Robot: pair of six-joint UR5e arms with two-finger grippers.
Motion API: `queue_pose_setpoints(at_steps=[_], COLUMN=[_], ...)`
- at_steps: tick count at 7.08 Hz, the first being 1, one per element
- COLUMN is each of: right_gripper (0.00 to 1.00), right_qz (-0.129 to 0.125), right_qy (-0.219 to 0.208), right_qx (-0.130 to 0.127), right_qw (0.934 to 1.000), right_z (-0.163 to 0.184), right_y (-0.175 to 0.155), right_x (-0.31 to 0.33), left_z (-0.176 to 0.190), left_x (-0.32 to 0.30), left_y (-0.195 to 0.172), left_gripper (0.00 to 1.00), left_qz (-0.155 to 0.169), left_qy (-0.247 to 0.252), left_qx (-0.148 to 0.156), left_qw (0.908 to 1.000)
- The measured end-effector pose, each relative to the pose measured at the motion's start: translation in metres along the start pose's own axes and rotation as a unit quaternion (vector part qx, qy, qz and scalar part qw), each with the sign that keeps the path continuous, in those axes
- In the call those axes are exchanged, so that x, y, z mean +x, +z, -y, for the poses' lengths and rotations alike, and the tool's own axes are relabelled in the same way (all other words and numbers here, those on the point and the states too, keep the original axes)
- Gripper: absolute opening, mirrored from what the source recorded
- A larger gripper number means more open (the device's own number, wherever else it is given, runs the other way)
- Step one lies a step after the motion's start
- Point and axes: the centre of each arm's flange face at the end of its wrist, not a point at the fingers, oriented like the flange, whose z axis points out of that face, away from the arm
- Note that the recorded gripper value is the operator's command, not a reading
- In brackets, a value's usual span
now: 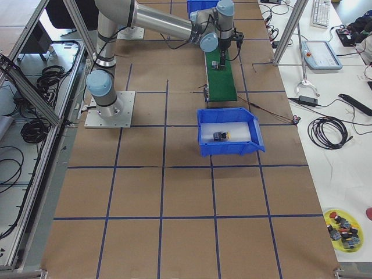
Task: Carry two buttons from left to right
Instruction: 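Lower the right gripper onto the red-capped button on the belt and grasp it, then lift the red button and carry it into the bin beside the right arm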
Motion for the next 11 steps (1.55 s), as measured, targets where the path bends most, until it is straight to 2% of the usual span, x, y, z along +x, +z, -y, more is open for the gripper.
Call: queue_pose_setpoints(at_steps=[2, 3, 5, 8, 9, 10, 11], right_gripper=[0.96, 0.94, 0.91, 0.9, 0.7, 0.07, 0.03], right_qz=[0.039, 0.048, 0.04, 0.004, 0.001, -0.002, -0.01], right_qy=[0.002, 0.003, 0.002, 0.004, 0.005, 0.005, 0.004], right_qx=[-0.018, -0.029, -0.041, -0.059, -0.064, -0.068, -0.068], right_qw=[0.9991, 0.9984, 0.9984, 0.9983, 0.9979, 0.9977, 0.9976], right_z=[-0.002, -0.001, -0.001, -0.009, -0.01, -0.009, -0.006], right_y=[0.012, 0.022, 0.039, 0.064, 0.071, 0.077, 0.079], right_x=[-0.008, -0.01, -0.007, 0.005, 0.007, 0.009, 0.014], left_z=[0.0, 0.0, 0.0, 0.0, 0.0, 0.0, 0.0], left_x=[0.0, 0.0, 0.0, 0.0, 0.0, 0.0, 0.0], left_y=[0.0, 0.0, 0.0, 0.0, 0.0, 0.0, 0.0], left_gripper=[1.0, 1.0, 1.0, 1.0, 1.0, 1.0, 1.0], left_qz=[0.0, 0.0, 0.0, 0.0, 0.0, 0.0, 0.0], left_qy=[0.0, 0.0, 0.0, 0.0, 0.0, 0.0, 0.0], left_qx=[0.0, 0.0, 0.0, 0.0, 0.0, 0.0, 0.0], left_qw=[1.0, 1.0, 1.0, 1.0, 1.0, 1.0, 1.0])
